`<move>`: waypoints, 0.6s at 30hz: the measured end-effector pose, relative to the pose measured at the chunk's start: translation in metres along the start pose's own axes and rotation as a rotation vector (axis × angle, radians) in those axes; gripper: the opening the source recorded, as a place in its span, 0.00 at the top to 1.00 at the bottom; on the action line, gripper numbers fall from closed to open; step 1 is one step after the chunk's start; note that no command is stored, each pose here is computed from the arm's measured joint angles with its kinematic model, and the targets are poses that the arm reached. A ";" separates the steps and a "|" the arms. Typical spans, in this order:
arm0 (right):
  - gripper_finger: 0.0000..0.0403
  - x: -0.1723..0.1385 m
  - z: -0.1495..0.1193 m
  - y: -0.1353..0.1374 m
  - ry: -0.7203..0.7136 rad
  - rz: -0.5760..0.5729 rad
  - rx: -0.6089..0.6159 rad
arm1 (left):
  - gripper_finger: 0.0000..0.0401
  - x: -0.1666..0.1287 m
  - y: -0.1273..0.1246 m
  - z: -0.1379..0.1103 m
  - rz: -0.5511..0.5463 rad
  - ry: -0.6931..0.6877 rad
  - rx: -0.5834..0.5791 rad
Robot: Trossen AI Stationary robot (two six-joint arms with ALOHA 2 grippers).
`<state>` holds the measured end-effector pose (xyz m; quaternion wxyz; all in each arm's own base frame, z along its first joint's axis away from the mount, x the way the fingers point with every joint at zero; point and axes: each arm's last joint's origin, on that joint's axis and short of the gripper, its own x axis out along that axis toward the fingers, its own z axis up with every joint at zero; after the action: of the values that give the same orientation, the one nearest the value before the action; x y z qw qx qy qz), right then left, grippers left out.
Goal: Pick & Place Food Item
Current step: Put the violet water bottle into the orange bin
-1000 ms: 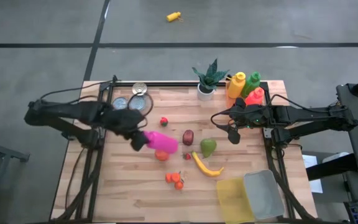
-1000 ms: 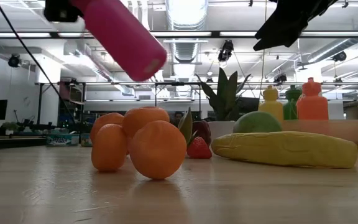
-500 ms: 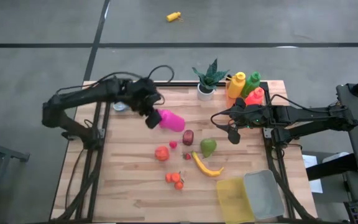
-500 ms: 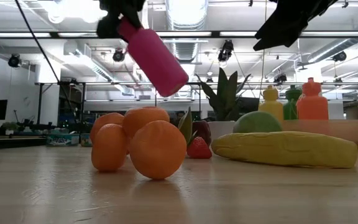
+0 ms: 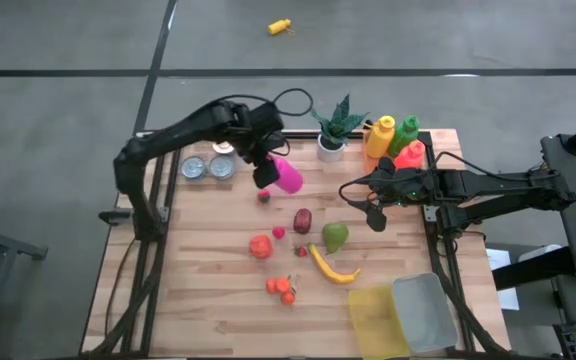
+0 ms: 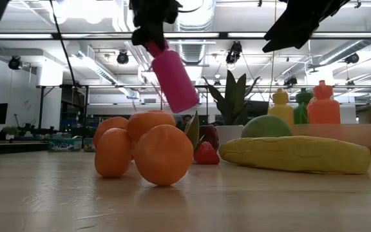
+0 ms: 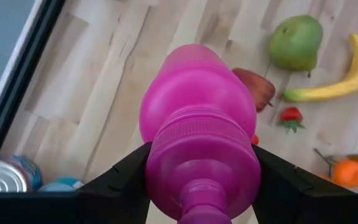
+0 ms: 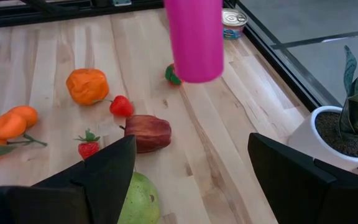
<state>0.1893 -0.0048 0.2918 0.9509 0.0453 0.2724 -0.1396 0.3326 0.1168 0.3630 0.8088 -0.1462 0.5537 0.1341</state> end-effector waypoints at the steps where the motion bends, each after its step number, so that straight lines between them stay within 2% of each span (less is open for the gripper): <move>1: 0.24 0.000 0.000 0.000 0.000 0.000 0.000 | 0.47 0.002 0.000 0.003 0.004 -0.003 -0.001; 7: 0.24 0.000 0.000 0.000 0.000 0.000 0.000 | 0.47 0.020 0.001 0.015 0.016 0.010 -0.033; 18: 0.24 0.000 0.000 0.000 0.000 0.000 0.000 | 0.47 0.065 0.003 0.023 0.027 0.120 -0.064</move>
<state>0.1893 -0.0048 0.2918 0.9510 0.0453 0.2723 -0.1396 0.3737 0.1319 0.3094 0.7672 -0.1722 0.5984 0.1536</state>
